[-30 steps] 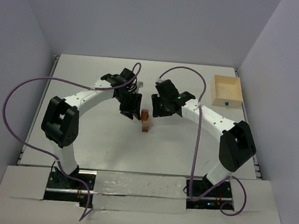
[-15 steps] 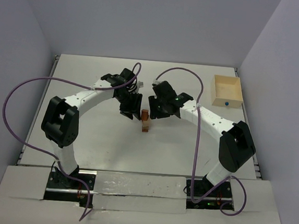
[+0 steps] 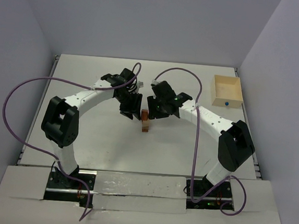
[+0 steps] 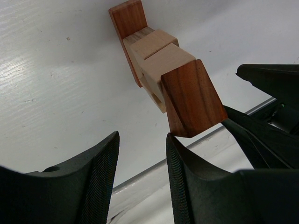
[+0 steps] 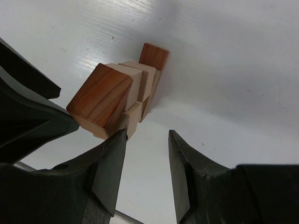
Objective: Build the wood block tower
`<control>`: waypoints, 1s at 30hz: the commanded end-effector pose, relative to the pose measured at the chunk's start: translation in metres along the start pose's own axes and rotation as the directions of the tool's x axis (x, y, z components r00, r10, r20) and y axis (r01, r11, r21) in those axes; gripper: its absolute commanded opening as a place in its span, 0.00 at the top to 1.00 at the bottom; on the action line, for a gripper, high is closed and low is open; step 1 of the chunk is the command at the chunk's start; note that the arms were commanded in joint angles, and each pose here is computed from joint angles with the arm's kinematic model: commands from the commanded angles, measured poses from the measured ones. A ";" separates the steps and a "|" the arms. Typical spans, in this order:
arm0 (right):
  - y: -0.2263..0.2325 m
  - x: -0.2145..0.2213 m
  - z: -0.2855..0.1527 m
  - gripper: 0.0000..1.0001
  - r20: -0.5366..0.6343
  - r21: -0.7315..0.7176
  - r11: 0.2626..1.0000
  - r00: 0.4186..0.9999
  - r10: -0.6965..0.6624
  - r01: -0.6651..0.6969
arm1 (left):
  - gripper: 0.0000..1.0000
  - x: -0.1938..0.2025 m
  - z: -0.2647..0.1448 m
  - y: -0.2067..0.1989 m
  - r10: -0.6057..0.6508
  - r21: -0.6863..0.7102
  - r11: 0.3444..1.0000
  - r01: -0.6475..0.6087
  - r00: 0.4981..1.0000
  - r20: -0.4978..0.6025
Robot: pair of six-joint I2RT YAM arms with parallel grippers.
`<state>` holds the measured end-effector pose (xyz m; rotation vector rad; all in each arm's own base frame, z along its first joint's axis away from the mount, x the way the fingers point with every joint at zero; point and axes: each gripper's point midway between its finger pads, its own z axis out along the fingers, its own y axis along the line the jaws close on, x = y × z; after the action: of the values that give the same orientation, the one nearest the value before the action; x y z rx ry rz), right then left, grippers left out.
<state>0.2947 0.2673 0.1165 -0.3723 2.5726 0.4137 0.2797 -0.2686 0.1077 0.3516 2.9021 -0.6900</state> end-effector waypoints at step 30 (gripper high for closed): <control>-0.010 -0.011 -0.005 0.49 0.063 0.044 0.999 0.998 0.000 -0.003 | 0.49 -0.006 -0.011 -0.012 0.025 0.035 0.999 -0.027 0.999 0.042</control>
<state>0.2982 0.2614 0.1139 -0.3560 2.5669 0.3654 0.2798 -0.2686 0.1077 0.3516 2.9018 -0.6896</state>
